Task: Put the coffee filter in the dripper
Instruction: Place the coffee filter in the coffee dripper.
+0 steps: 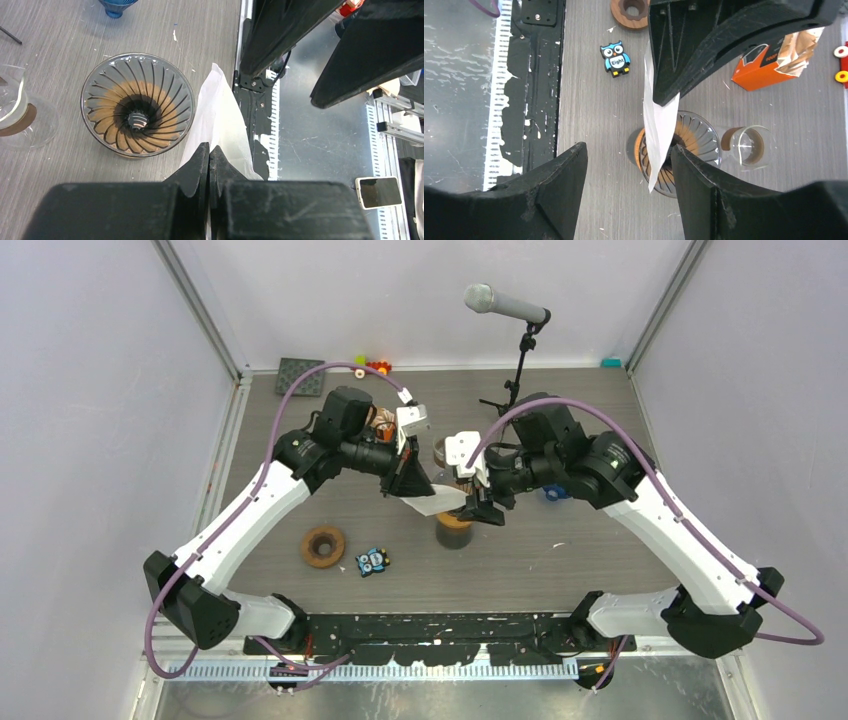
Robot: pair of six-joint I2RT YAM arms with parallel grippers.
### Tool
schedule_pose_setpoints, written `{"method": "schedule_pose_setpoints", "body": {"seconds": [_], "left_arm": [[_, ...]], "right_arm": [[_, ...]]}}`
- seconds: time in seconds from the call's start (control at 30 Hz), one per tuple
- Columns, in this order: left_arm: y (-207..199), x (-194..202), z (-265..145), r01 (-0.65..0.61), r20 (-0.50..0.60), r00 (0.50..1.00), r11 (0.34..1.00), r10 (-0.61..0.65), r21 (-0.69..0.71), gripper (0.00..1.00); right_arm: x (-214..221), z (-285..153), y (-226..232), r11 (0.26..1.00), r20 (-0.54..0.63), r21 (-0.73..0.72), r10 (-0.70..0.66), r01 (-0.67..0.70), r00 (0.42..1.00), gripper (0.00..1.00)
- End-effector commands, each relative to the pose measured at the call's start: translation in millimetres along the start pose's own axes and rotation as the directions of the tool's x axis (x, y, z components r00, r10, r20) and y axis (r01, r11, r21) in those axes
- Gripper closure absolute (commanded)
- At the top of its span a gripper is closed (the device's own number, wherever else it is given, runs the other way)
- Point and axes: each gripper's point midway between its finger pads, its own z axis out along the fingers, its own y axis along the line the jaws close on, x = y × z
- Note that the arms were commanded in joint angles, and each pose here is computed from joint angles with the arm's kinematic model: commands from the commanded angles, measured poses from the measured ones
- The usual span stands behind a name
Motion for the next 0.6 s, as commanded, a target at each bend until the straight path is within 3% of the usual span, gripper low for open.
{"method": "schedule_pose_setpoints", "body": {"seconds": [0.0, 0.57], "left_arm": [[-10.9, -10.6, -1.2, -0.024, 0.045, 0.999, 0.999, 0.023, 0.036, 1.0], [-9.0, -7.1, 0.1, -0.024, 0.045, 0.999, 0.999, 0.022, 0.028, 1.0]], "right_arm": [[-8.4, 9.9, -0.6, 0.999, 0.029, -0.04, 0.016, -0.015, 0.999, 0.33], [-6.7, 21.4, 1.8, 0.995, 0.025, -0.092, 0.035, -0.033, 0.999, 0.35]]}}
